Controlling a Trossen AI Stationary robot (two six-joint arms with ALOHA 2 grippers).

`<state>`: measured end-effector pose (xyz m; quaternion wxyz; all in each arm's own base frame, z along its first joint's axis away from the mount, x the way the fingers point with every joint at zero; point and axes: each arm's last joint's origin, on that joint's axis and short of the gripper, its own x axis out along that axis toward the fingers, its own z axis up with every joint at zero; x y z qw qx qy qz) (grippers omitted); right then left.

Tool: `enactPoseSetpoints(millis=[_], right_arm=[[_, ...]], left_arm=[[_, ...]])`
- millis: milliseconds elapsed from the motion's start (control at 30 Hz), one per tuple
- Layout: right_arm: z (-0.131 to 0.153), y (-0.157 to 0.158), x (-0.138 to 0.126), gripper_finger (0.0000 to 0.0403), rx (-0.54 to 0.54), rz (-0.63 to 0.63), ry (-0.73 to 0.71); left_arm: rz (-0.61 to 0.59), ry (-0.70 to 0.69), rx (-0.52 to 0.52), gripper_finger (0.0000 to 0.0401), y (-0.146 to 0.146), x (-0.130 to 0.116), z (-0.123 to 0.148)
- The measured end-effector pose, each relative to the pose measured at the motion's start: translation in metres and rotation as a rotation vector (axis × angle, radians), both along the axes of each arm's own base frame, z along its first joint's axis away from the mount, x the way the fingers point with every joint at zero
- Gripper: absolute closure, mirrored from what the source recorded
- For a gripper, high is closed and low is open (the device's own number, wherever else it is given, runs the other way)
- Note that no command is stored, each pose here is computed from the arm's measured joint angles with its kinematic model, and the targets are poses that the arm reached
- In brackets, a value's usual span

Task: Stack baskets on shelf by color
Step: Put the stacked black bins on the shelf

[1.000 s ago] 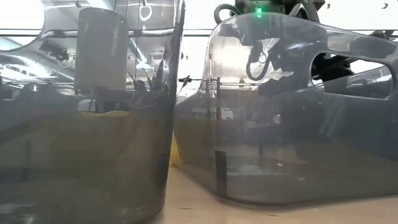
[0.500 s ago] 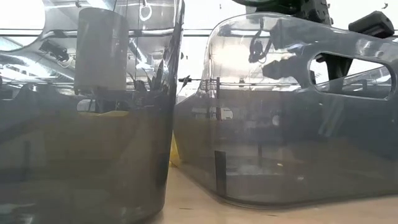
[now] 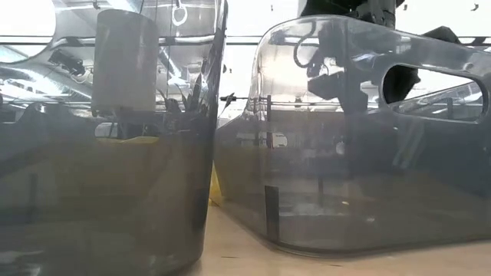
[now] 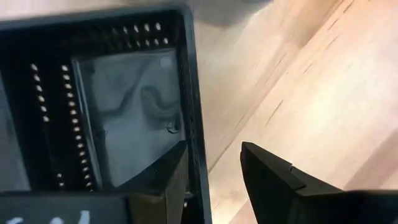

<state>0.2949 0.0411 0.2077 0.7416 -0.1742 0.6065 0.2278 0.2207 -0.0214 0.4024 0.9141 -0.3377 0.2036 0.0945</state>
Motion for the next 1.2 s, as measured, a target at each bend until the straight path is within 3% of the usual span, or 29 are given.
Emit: enactPoseSetpoints(millis=[367,700,933,1200], right_arm=[[-0.042,-0.004,-0.026,0.0266,-0.029,0.034,0.116],[-0.055,-0.005,-0.034,0.0376,-0.014,0.030,0.140],[-0.041,-0.008,-0.031,0.0390,0.061,-0.069,0.193],[0.011,-0.025,-0.040,0.0394,0.155,-0.331,0.207]], left_arm=[[0.051,-0.003,0.016,0.0229,0.002,0.000,0.000],[0.054,-0.002,0.046,0.0229,0.002,0.000,0.000],[-0.015,0.014,0.240,0.0229,0.003,0.000,0.000],[-0.065,0.039,0.454,0.0229,0.004,0.000,0.000]])
